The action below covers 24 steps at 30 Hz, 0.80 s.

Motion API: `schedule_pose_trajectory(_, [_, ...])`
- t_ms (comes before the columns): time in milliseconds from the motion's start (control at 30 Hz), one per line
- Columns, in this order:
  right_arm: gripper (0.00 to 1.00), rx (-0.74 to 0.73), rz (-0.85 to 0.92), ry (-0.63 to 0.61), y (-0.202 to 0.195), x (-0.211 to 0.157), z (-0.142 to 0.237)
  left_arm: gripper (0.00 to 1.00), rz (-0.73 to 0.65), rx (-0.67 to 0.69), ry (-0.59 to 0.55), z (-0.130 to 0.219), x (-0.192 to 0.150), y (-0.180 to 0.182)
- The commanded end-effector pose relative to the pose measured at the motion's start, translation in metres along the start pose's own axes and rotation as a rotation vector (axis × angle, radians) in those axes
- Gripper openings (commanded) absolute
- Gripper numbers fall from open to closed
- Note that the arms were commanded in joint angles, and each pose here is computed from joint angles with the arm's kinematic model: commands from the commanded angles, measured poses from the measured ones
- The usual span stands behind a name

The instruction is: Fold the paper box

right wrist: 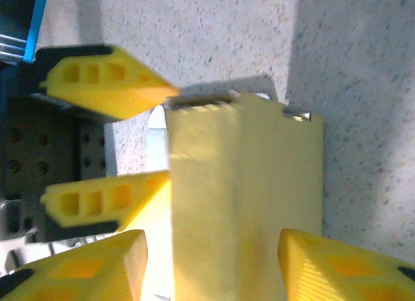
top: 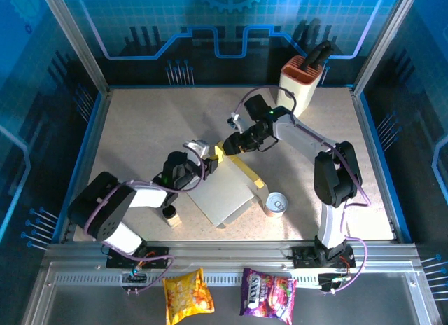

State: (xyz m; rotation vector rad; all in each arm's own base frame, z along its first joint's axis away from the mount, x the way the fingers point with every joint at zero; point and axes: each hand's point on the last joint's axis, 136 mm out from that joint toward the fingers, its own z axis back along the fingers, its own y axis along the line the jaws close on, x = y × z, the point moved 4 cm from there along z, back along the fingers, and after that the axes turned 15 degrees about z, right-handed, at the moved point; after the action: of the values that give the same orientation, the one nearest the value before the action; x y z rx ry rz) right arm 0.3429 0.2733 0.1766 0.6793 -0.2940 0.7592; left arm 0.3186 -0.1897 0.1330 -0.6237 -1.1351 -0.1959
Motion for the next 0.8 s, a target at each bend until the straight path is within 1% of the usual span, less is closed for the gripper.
schedule_pose_trajectory(0, [0.64,-0.075,0.037,-0.006,0.011,0.016,0.012,0.52,0.044,0.069,0.059,0.017,-0.008,0.005])
schedule_pose_trajectory(200, [0.79,-0.184,0.057,0.04,0.008,0.028,0.004,0.57,0.074,0.119,0.054,0.042,0.013,0.005])
schedule_pose_trajectory(300, [0.83,-0.206,0.082,0.075,0.012,0.034,-0.005,0.58,0.075,0.135,0.034,0.053,0.024,0.005])
schedule_pose_trajectory(433, [0.83,-0.279,0.097,0.151,0.009,0.036,-0.02,0.61,0.091,0.162,-0.014,0.068,0.038,0.008])
schedule_pose_trajectory(567, [0.8,-0.317,0.083,0.21,0.002,0.034,-0.038,0.62,0.119,0.173,-0.047,0.079,0.046,0.012])
schedule_pose_trajectory(767, [0.72,-0.309,0.081,0.277,0.002,0.025,-0.062,0.63,0.132,0.186,-0.053,0.085,0.044,0.016])
